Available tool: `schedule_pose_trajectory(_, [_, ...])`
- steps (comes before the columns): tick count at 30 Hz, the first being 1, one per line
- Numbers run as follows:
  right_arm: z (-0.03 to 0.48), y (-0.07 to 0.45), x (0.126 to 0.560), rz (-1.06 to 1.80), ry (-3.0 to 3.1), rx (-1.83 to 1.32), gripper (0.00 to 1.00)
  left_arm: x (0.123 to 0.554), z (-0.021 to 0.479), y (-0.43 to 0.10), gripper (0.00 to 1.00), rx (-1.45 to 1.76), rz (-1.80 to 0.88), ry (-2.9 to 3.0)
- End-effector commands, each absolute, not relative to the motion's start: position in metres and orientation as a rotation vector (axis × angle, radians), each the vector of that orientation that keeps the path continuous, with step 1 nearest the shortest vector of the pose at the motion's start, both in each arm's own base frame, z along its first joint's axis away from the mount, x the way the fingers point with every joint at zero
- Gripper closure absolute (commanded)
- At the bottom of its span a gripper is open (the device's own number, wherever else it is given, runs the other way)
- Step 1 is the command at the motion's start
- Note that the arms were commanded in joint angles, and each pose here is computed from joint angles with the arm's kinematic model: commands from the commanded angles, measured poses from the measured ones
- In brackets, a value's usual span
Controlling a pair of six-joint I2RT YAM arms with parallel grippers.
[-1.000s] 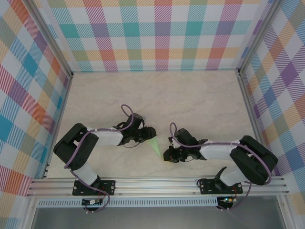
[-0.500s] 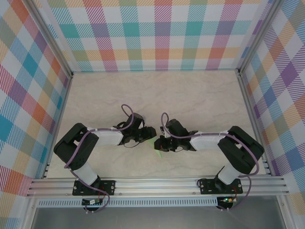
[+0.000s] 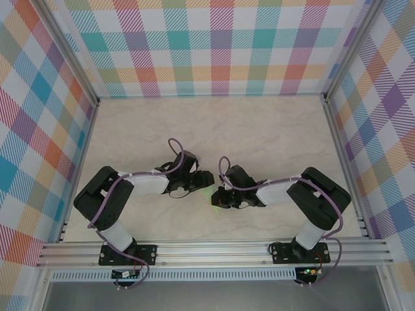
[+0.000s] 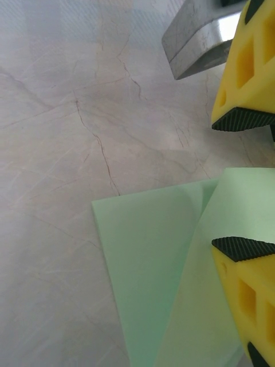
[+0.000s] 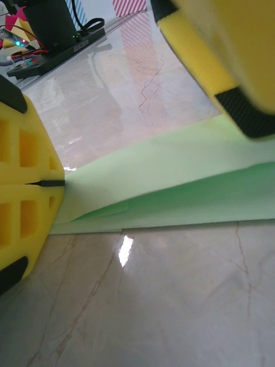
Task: Fold a paper plane with a square sheet of paper (pick it up from the middle)
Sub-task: Fold the wing for the fifth time at the center of the table.
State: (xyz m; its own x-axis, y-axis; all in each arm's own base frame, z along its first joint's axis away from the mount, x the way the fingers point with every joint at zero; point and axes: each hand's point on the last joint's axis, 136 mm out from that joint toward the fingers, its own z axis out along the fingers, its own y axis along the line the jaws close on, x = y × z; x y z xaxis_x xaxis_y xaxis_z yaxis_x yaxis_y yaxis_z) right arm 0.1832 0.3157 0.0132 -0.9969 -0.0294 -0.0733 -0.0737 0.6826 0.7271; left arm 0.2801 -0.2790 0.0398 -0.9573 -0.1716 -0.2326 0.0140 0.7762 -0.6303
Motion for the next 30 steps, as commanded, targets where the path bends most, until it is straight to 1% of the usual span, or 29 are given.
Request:
schedule_pose_trajectory(1, [-0.030,0.281,0.154,1.038,3.030,0.029,0.95,0.290,0.074,-0.273,0.44,-0.057,-0.927,2.627])
schedule_pose_trajectory(3, [-0.029,0.283,0.155,1.047,3.023,0.034,0.95,0.288,0.086,-0.273,0.45,-0.051,-0.954,2.601])
schedule_pose_trajectory(5, [-0.027,0.284,0.157,1.055,3.016,0.039,0.95,0.283,0.089,-0.272,0.47,-0.069,-0.984,2.597])
schedule_pose_trajectory(9, [-0.025,0.286,0.159,1.062,3.008,0.050,0.95,0.269,0.080,-0.269,0.56,-0.113,-1.039,2.593])
schedule_pose_trajectory(12, [-0.025,0.286,0.159,1.063,3.004,0.056,0.95,0.261,0.069,-0.273,0.59,-0.125,-1.066,2.598])
schedule_pose_trajectory(17, [-0.025,0.284,0.157,1.065,3.010,0.053,0.96,0.263,0.063,-0.285,0.58,-0.158,-1.126,2.571])
schedule_pose_trajectory(25, [-0.029,0.283,0.155,1.062,3.020,0.060,0.96,0.268,0.043,-0.290,0.57,-0.180,-1.083,2.601])
schedule_pose_trajectory(27, [-0.031,0.282,0.154,1.055,3.027,0.065,0.96,0.270,0.039,-0.289,0.57,-0.188,-1.061,2.609])
schedule_pose_trajectory(30, [-0.032,0.280,0.152,1.050,3.038,0.068,0.97,0.274,0.026,-0.276,0.58,-0.233,-0.943,2.631])
